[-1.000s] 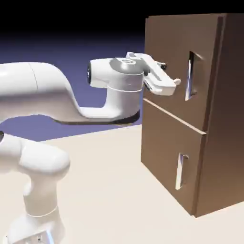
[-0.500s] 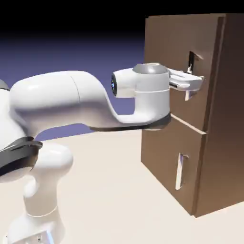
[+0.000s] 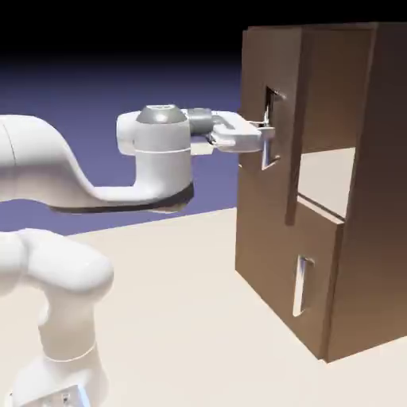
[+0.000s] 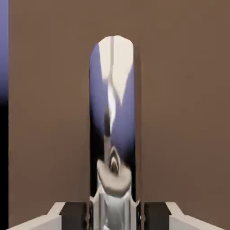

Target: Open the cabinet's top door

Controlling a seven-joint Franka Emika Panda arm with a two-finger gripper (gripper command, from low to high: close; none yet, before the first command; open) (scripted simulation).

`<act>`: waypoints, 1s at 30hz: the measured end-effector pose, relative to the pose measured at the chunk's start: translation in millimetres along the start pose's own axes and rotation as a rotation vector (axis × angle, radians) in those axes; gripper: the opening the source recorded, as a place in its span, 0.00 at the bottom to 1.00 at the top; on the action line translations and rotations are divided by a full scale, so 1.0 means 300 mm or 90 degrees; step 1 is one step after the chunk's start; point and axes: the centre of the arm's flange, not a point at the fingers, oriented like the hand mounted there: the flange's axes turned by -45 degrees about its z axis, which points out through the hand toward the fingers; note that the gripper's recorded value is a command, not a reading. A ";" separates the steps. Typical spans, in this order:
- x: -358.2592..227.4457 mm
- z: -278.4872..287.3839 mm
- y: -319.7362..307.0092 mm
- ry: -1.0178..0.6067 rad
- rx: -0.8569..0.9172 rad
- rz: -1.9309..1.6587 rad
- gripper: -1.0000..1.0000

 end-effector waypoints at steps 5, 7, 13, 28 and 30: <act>0.000 -0.131 0.056 0.000 0.065 0.000 0.00; 0.000 -0.178 0.081 0.000 0.089 0.000 0.00; 0.000 -0.308 0.160 0.000 0.158 0.000 0.00; -0.001 -0.603 0.432 0.000 0.341 0.000 0.00; -0.001 -0.642 0.482 0.000 0.370 0.000 0.00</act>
